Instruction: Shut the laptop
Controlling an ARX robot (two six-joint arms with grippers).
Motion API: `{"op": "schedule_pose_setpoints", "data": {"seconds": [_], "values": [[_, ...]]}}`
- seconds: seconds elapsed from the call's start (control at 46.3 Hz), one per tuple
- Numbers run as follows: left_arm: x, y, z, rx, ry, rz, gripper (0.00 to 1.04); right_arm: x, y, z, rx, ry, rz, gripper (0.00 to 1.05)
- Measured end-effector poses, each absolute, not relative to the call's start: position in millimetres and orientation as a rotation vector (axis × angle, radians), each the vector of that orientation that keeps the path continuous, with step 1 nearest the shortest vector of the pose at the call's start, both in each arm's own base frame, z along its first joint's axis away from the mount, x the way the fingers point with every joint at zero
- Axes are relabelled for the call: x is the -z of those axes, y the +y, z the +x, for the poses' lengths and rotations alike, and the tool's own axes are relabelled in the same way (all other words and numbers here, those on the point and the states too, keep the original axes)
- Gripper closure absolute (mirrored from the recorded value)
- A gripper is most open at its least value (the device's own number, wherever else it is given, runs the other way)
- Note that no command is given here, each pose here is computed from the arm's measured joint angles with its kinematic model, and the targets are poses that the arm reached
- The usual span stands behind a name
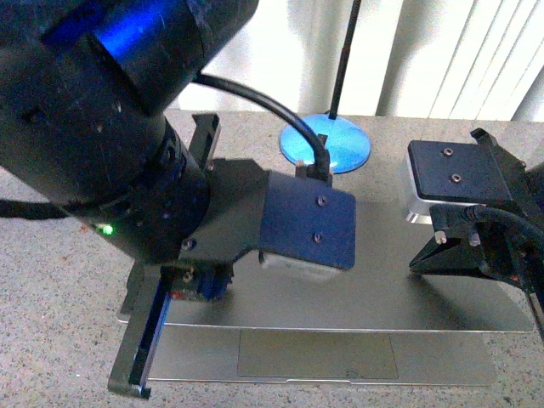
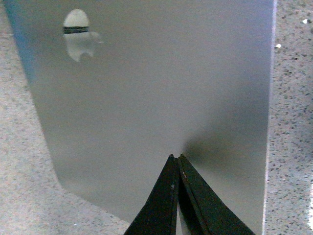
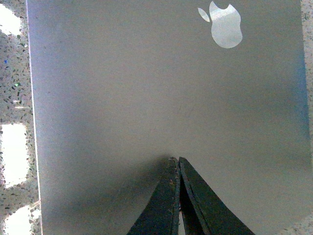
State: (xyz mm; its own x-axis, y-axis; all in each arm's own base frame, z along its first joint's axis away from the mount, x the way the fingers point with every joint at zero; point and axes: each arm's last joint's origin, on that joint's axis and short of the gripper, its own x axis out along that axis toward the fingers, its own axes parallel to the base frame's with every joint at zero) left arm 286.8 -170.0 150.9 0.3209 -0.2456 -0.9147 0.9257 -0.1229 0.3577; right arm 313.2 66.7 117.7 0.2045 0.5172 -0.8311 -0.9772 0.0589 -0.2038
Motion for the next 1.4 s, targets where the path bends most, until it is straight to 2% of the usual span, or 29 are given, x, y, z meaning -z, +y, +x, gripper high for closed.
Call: {"op": "schedule_pose_setpoints", "data": {"seconds": [0.475,1.101,1.188,1.404], "values": [[-127,-176,271,1.225,0.750,1.309,1.01,-88,70,297,-1.292,0.702,-0.856,1.02],[-123,-179,270,1.225,0.733,1.279,1.01,-86,72,295,-1.292,0.703,-0.844,1.02],[-126,-179,272,1.210,0.703,1.263,1.01,-90,73,299,-1.270,0.663,-0.841,1.02],[-153,-176,278,1.123,0.591,1.190,1.01,-123,74,318,-1.097,0.425,-0.860,1.02]]}}
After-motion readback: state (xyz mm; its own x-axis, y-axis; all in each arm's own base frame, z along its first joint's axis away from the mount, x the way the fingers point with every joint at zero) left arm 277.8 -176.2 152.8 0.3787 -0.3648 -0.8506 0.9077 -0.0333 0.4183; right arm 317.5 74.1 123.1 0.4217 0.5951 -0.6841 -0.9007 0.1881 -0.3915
